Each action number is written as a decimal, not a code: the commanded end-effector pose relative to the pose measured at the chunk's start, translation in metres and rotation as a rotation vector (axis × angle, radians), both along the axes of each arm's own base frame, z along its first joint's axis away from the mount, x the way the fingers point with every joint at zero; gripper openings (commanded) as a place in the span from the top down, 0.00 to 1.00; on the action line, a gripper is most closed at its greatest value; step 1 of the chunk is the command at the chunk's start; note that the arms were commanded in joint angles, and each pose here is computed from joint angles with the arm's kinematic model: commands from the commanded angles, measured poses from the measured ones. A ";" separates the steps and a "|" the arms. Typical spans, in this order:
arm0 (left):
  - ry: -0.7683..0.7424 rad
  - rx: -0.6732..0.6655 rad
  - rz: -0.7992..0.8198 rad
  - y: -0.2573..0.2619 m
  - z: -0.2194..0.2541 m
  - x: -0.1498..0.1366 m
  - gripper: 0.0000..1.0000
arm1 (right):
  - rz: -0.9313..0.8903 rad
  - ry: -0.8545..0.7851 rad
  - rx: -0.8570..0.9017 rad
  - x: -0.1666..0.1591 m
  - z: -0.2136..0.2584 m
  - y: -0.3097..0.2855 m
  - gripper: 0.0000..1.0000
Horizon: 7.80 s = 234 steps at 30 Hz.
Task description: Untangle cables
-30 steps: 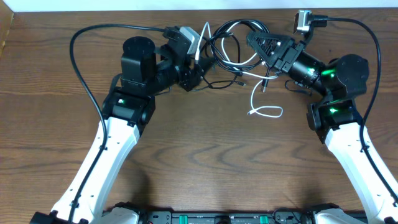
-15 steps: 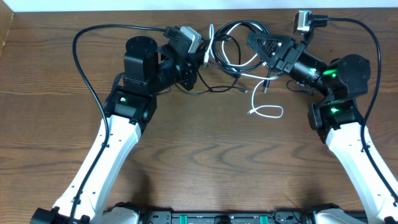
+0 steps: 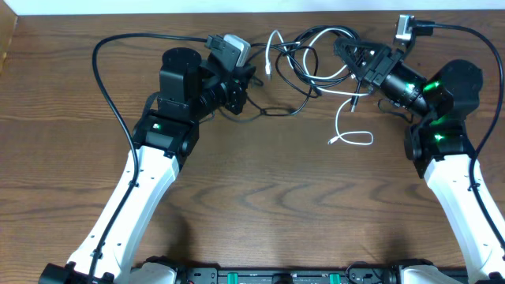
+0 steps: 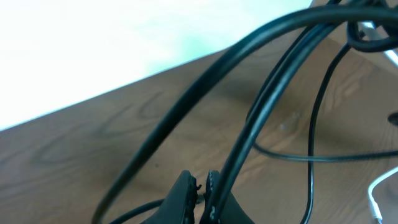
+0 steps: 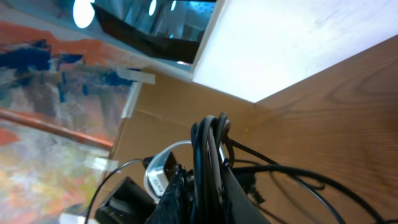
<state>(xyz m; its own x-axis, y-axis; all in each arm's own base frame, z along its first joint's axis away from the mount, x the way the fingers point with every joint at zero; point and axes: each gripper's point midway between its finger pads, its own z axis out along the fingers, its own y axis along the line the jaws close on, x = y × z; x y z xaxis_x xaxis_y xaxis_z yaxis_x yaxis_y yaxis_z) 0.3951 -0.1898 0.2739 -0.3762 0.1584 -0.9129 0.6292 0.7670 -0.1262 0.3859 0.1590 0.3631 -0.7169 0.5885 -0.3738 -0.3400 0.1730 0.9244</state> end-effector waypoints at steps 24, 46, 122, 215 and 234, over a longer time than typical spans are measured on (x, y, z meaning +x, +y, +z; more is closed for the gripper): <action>0.073 0.051 -0.013 0.005 -0.015 -0.013 0.92 | 0.024 -0.156 0.025 -0.013 0.039 -0.005 0.99; 0.023 -0.045 -0.168 -0.030 -0.001 -0.018 0.40 | 0.097 -0.106 0.059 -0.023 0.039 0.009 0.99; 0.196 0.593 0.970 0.158 -0.080 -0.011 0.93 | 0.057 -0.144 0.058 -0.019 0.046 -0.009 0.99; -0.082 0.180 0.065 -0.036 -0.038 0.028 0.00 | 0.387 -0.259 0.178 -0.094 0.097 0.031 0.99; -0.202 0.434 1.090 0.132 -0.005 0.045 0.02 | 0.418 -0.282 0.174 -0.105 0.101 0.029 0.99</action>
<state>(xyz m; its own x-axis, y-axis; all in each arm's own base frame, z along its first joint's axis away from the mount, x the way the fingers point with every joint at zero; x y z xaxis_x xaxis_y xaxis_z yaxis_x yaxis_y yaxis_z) 0.4515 -0.1034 0.2514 -0.3761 0.1870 -0.9075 -0.1354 0.9578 0.2535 0.2892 0.1896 0.4526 -0.8044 0.3379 -0.4887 -0.5630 -0.1706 0.8087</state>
